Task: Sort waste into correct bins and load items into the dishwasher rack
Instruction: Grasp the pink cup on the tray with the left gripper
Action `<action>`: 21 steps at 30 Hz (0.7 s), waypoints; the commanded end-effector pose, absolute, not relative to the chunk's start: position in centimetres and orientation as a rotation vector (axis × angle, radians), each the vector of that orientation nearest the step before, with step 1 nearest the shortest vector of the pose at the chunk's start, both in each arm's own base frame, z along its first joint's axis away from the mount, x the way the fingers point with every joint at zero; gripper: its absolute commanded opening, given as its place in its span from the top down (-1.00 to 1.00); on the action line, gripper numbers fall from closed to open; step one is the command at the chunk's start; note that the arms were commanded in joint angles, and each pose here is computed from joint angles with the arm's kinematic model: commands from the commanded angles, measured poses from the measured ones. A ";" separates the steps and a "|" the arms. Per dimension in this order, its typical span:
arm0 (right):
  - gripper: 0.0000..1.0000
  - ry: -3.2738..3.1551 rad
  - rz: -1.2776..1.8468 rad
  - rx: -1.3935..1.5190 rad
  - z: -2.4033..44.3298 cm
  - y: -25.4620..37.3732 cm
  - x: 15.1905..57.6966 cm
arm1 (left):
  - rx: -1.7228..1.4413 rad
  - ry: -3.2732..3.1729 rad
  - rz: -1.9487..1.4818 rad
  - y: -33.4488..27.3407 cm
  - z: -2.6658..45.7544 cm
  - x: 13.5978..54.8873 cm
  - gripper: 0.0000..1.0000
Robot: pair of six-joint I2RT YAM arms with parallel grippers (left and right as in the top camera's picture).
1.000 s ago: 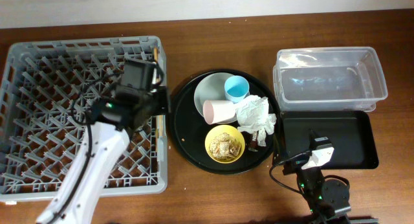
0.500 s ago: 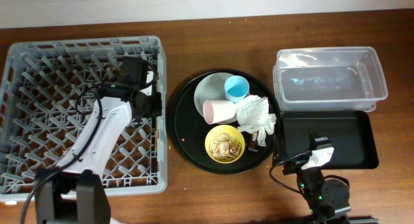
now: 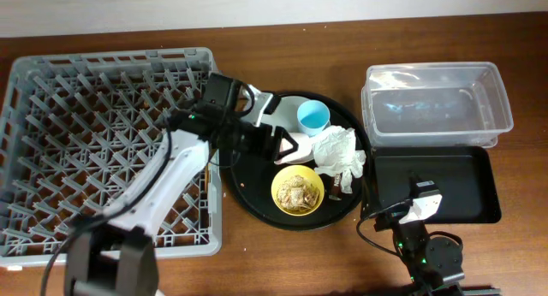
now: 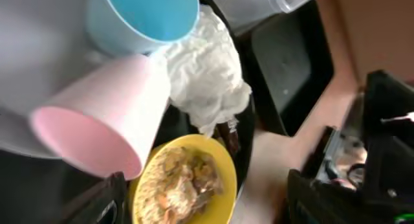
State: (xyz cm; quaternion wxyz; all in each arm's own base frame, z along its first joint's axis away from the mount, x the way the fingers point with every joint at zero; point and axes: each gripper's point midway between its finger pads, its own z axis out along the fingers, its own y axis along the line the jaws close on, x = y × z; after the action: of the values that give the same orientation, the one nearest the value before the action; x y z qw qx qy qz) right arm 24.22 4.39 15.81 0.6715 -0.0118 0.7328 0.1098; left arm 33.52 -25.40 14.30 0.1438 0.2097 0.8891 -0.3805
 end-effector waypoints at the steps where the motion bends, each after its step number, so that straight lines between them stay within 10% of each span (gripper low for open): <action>1: -0.97 1.656 0.232 -0.010 15.5 4.0 24.3 | 0.654 2.555 -1.280 -26.7 13.2 32.9 -0.52; 9: -0.97 1.656 0.232 -0.010 15.5 4.0 24.3 | 0.622 2.646 -1.266 -26.6 9.5 33.2 -0.24; 16: -0.97 1.656 0.232 -0.010 15.5 4.0 24.3 | 0.645 2.589 -1.261 -27.3 9.3 34.3 0.62; 21: -0.97 1.656 0.232 -0.010 15.5 4.0 24.3 | 0.642 2.601 -1.225 -27.1 8.9 34.5 0.61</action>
State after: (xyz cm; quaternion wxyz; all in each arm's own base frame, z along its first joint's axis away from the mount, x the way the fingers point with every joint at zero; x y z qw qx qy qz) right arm 24.22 4.39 15.81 0.6715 -0.0116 0.7328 0.1099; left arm 34.32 -26.92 9.11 0.0961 0.2117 0.8791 -0.4161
